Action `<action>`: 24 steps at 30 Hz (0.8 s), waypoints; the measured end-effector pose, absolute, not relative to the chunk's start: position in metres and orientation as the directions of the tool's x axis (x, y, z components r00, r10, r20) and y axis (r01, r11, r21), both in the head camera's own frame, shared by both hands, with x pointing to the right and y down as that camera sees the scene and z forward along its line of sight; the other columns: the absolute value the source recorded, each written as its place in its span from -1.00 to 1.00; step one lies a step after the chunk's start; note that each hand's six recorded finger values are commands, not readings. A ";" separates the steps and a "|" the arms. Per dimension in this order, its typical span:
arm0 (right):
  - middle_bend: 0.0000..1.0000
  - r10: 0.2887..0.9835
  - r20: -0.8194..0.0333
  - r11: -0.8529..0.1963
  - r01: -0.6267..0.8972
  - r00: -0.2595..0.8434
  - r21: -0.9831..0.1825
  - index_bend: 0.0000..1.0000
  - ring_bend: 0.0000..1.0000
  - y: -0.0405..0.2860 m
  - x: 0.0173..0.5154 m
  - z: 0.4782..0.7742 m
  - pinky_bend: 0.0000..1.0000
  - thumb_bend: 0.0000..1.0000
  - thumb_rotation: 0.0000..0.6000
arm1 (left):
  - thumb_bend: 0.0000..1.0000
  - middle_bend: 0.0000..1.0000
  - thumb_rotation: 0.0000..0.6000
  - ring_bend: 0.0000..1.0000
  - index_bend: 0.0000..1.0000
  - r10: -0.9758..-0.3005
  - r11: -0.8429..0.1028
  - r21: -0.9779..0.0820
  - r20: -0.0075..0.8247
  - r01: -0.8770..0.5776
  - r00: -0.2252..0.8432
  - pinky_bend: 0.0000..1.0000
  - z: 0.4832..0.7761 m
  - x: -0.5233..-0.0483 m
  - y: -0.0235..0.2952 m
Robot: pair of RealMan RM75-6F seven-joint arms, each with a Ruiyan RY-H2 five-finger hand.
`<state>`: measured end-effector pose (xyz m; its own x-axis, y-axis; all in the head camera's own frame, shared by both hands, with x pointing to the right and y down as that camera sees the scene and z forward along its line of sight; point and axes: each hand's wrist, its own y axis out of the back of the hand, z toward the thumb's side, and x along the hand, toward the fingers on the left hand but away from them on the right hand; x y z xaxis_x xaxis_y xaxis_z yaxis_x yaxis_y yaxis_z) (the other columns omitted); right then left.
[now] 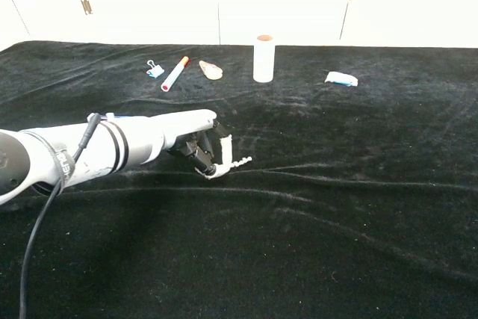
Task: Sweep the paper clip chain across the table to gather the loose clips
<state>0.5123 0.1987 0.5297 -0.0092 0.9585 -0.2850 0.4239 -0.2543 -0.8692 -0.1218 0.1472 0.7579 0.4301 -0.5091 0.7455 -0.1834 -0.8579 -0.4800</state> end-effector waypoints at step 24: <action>-1.00 0.959 -0.282 -0.250 0.426 -0.012 -0.869 -0.77 -1.00 0.199 0.514 0.528 -1.00 -0.18 1.00 | -0.11 0.92 1.00 1.00 0.14 -0.491 -0.867 -0.476 0.761 -0.149 0.424 1.00 0.764 -0.123 0.151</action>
<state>0.5142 0.1990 0.5284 -0.0118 0.9593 -0.2820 0.4261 -0.2504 -0.8694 -0.1230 0.1511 0.7641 0.4235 -0.4912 0.7612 -0.1492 -0.8666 -0.4762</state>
